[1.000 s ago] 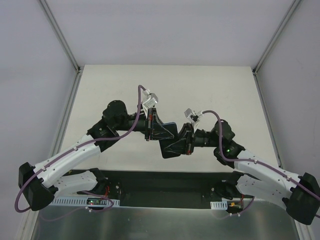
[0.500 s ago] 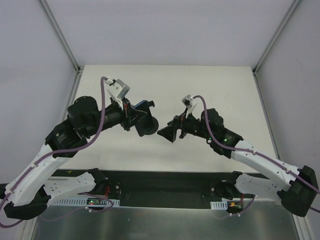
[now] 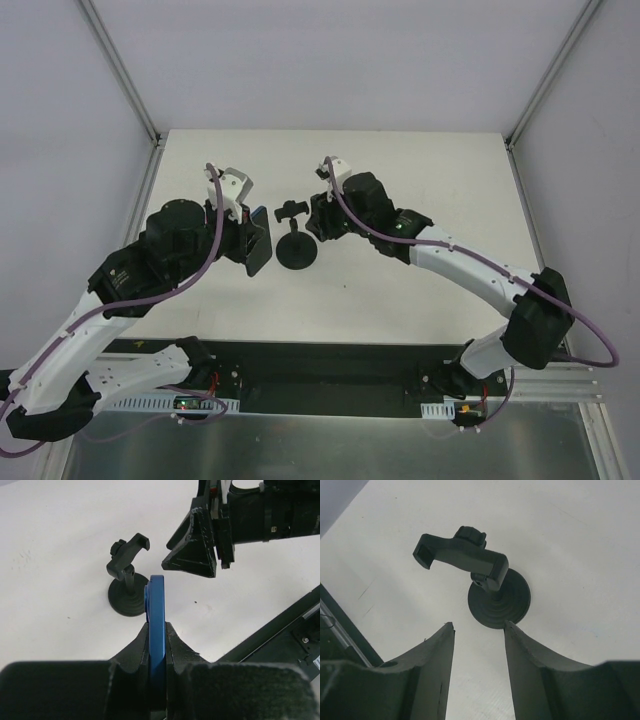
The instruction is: Place the phone on the phone stand
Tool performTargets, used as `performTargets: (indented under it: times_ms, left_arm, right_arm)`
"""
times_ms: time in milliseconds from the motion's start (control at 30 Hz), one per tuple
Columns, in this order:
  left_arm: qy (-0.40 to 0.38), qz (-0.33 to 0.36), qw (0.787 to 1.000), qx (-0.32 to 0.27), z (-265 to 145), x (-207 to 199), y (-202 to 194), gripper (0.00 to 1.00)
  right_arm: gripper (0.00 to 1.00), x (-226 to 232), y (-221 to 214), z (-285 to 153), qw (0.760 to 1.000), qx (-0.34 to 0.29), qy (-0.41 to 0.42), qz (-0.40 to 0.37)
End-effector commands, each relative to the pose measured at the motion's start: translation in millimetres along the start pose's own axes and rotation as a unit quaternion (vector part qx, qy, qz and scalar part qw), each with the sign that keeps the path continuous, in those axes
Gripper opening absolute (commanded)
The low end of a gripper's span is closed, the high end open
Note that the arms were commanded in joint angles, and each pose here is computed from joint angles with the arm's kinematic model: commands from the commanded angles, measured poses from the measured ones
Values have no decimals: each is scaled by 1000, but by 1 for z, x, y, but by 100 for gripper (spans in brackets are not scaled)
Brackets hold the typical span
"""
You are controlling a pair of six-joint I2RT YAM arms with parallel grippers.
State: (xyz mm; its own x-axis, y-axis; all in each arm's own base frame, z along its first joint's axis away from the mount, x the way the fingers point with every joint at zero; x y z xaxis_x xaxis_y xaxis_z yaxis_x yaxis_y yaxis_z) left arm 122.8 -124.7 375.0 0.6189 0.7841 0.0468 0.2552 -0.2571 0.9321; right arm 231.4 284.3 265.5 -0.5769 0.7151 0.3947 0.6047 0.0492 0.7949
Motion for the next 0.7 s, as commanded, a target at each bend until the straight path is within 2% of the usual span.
performTargets:
  times_ms: [0, 100, 267, 500, 667]
  left_arm:
    - [11, -2, 1000, -19, -3, 2, -1, 0]
    - [15, -1, 1000, -10, 0, 3, -9, 0]
    - [0, 6, 1000, -4, 2, 0, -18, 0]
    - [-6, 9, 1000, -27, 1, 0, -16, 0]
    - [-13, 3, 999, -41, 2, -1, -12, 0]
  right_arm:
    - [46, 6, 27, 9, 999, -29, -7, -36]
    - [44, 7, 29, 20, 999, -26, -13, -34]
    - [34, 2, 37, 29, 997, -39, -57, -30]
    - [34, 2, 37, 38, 998, -30, -51, -34]
    - [30, 5, 36, 43, 998, -18, -27, -46]
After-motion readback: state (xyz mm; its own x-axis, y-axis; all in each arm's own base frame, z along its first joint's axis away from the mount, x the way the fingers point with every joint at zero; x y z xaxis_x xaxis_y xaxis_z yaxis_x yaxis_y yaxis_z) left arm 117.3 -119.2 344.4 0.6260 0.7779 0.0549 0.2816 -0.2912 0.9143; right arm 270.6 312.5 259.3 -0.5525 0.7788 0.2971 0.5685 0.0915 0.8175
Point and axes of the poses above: each gripper's point midway between its finger pads, its own z axis out along the fingers, its own x axis along the line the jaws close on, y = z × x, the point moved 9 cm from there along -z, back along the fingers, and after that the axes turned 11 degrees about z, right-handed, at the moved point
